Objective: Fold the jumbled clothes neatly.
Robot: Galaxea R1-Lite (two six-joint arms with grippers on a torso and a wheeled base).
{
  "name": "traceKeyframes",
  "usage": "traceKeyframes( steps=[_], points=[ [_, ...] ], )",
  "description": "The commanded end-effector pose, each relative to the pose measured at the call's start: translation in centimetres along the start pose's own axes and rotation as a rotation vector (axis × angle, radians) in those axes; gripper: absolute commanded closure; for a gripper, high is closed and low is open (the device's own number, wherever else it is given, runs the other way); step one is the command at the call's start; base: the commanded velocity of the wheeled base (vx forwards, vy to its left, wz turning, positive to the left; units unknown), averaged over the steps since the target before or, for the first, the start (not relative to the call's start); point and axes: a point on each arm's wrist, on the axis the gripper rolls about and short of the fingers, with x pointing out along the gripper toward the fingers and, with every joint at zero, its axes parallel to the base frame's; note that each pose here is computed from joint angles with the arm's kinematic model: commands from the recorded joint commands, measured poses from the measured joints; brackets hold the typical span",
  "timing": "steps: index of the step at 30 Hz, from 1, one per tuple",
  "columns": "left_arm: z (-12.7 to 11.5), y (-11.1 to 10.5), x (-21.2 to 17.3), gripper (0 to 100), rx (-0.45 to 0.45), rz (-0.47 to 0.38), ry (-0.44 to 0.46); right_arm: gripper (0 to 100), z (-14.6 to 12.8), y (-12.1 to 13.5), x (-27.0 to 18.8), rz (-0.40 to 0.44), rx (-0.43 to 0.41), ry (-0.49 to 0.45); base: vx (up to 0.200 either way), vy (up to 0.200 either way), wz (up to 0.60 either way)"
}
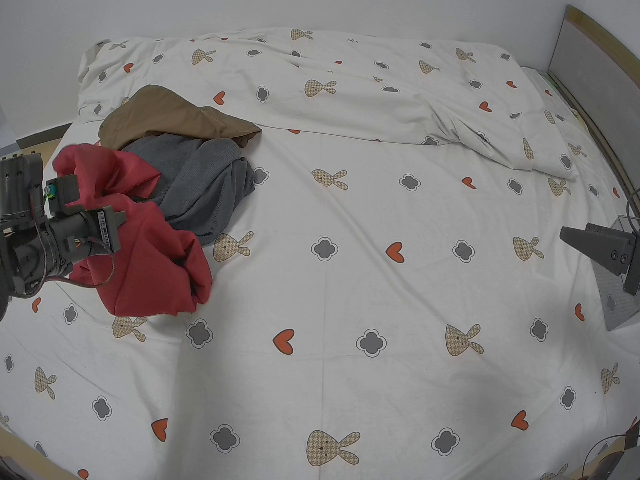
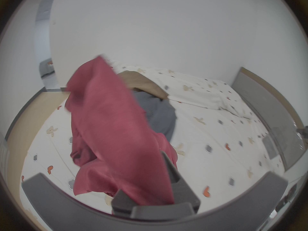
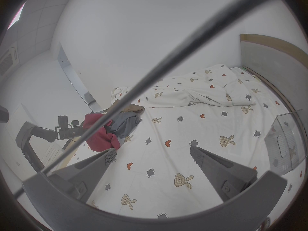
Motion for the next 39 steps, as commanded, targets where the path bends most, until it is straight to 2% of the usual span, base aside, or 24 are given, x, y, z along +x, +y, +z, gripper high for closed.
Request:
traceKeyframes(
  steps=[1, 5, 7, 11, 14, 16, 22, 24, 26, 27, 28, 29, 30, 34, 39],
  points=[
    [5.3, -6.4, -10.3, 100, 0.060, -0.264, -0.064, 0, -0.6, 0.6, 0.1, 0.047, -0.011, 0.028, 0.000, 0.000, 0.00],
    [7.5, -8.7, -12.8, 100, 0.080, -0.392, -0.001, 0, -0.8, 0.5, 0.2, 0.045, -0.013, 0.036, 0.000, 0.000, 0.00],
    [8.6, -9.9, -12.8, 100, 0.072, -0.436, -0.005, 0, -0.8, 0.5, 0.2, 0.048, -0.013, 0.037, 0.000, 0.000, 0.00],
    [11.2, -11.4, -12.1, 100, 0.036, -0.470, -0.053, 0, -0.9, 0.6, 0.2, 0.052, -0.015, 0.042, 0.000, 0.000, 0.00],
    [11.9, -13.0, -11.0, 100, 0.006, -0.497, -0.040, 0, -0.9, 0.7, 0.3, 0.059, -0.016, 0.046, 0.000, 0.000, 0.00],
    [11.8, -13.5, -10.6, 100, 0.007, -0.509, -0.021, 0, -1.1, 0.7, 0.2, 0.061, -0.017, 0.051, 0.000, 0.000, 0.00],
    [10.2, -17.2, -8.3, 100, 0.036, -0.571, 0.083, 0, -1.3, 0.8, 0.4, 0.068, -0.021, 0.065, 0.000, 0.000, 0.00],
    [9.0, -19.2, -7.4, 100, 0.054, -0.603, 0.134, 0, -1.5, 0.9, 0.7, 0.073, -0.023, 0.078, 0.000, 0.000, 0.00],
    [8.4, -20.2, -7.0, 100, 0.066, -0.619, 0.158, 0, -1.5, 0.9, 0.8, 0.076, -0.024, 0.083, 0.000, 0.000, 0.00],
    [7.5, -21.5, -6.6, 100, 0.081, -0.638, 0.186, 0, -1.8, 0.9, 0.9, 0.076, -0.025, 0.093, 0.000, 0.000, 0.00],
    [7.5, -21.5, -6.6, 100, 0.081, -0.638, 0.186, 0, -1.8, 0.9, 0.9, 0.076, -0.025, 0.093, 0.000, 0.000, 0.00],
    [6.4, -23.0, -5.8, 100, 0.102, -0.655, 0.223, 0, -1.9, 0.9, 1.0, 0.080, -0.026, 0.102, 0.000, 0.000, 0.00],
    [6.4, -23.0, -5.8, 100, 0.102, -0.655, 0.223, 0, -1.9, 0.9, 1.0, 0.080, -0.026, 0.102, 0.000, 0.000, 0.00],
    [5.9, -25.7, -5.1, 100, 0.080, -0.690, 0.251, 0, -2.1, 1.0, 1.2, 0.086, -0.029, 0.114, 0.000, 0.000, 0.00],
    [6.5, -27.1, -4.9, 100, 0.074, -0.719, 0.221, 0, -2.2, 1.0, 1.3, 0.084, -0.030, 0.122, 0.000, 0.000, 0.00]
  ],
)
